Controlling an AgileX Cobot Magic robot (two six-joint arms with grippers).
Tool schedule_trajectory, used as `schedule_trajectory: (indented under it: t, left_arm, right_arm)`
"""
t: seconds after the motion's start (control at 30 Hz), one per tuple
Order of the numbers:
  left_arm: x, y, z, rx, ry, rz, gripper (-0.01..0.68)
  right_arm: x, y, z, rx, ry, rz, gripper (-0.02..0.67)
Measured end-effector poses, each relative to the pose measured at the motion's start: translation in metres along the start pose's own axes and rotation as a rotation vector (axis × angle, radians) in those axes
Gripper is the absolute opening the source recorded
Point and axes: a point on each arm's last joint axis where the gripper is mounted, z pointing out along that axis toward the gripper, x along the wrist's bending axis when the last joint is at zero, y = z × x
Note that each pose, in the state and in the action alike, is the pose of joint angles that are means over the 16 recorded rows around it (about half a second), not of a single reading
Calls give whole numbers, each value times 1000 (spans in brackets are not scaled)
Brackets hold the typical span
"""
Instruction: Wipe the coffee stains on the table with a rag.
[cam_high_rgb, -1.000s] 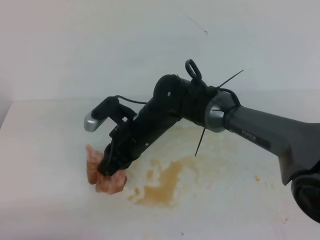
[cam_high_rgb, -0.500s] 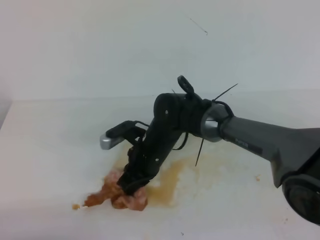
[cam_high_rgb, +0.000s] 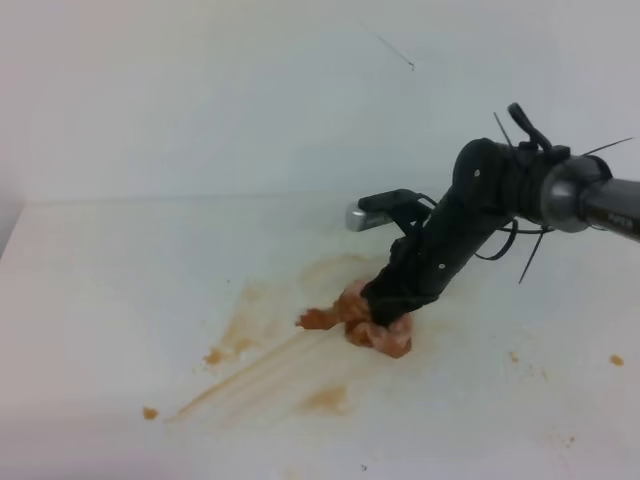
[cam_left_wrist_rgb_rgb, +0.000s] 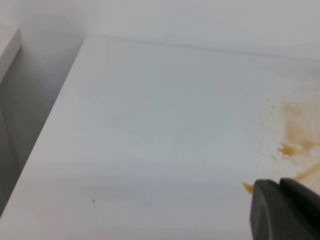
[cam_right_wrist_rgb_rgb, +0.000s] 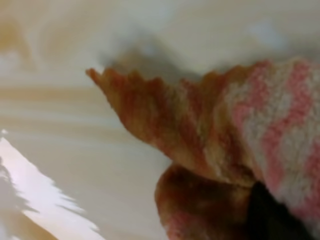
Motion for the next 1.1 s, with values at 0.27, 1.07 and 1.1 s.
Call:
schedule_trajectory:
  t: [0.27,1.07,1.1]
  left_arm:
    - [0,1,0,0,0,0,0]
    - [0,0,0,0,0,0,0]
    - [0,0,0,0,0,0,0]
  right_arm:
    - [-3,4,-65,-143,-39,-146,39]
    - [1,-69,-74,-339,-305,-131,51]
    - [1,-69,-71,-327,-294,-130,60]
